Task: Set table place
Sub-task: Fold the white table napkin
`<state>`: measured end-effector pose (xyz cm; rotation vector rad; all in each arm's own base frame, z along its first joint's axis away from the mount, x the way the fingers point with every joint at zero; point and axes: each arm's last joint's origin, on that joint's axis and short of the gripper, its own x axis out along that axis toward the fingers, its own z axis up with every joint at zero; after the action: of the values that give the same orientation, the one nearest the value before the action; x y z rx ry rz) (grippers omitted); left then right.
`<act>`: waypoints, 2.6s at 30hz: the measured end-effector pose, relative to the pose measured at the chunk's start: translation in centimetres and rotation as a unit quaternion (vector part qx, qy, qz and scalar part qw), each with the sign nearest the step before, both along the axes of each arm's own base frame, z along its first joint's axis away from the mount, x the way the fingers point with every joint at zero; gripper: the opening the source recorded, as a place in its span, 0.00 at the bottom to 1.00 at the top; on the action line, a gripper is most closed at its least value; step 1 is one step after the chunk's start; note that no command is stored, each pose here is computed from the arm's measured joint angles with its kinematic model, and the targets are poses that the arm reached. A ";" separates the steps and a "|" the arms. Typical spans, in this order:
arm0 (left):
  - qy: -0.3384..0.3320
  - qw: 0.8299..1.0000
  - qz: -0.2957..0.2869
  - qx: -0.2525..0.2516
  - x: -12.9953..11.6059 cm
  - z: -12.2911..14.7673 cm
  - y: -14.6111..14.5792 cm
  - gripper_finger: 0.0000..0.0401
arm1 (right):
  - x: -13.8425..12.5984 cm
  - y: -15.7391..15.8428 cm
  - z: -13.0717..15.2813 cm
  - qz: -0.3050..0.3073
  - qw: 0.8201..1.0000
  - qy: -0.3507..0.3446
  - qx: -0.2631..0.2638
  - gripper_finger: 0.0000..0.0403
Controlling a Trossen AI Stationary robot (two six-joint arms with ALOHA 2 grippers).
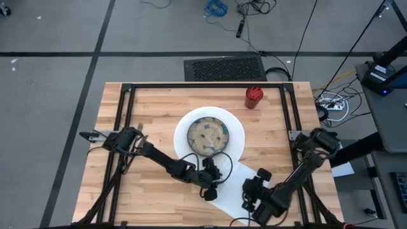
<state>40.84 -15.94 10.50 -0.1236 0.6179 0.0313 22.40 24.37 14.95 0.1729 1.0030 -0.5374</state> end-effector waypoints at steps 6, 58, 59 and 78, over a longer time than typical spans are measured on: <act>-0.057 0.998 -0.028 -0.025 0.5 5.1 1.6 0.35 | -3.0 -1.3 4.5 -0.127 0.990 0.050 0.033 0.40; 0.102 0.988 0.003 -0.116 4.6 4.1 14.0 0.35 | -7.3 -6.6 -1.0 -0.103 0.968 0.014 0.228 0.02; 0.112 0.988 -0.003 -0.108 4.6 4.5 14.0 0.35 | -7.2 -6.6 -0.9 -0.099 0.970 0.015 0.220 0.02; 0.151 0.979 -0.089 -0.104 5.5 5.0 15.1 0.43 | -4.7 -4.8 5.1 0.077 0.995 0.053 0.032 0.00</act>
<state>46.33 -0.81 15.47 -0.2681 0.9347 -0.1921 17.70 19.53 20.06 0.1236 1.1279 -0.3767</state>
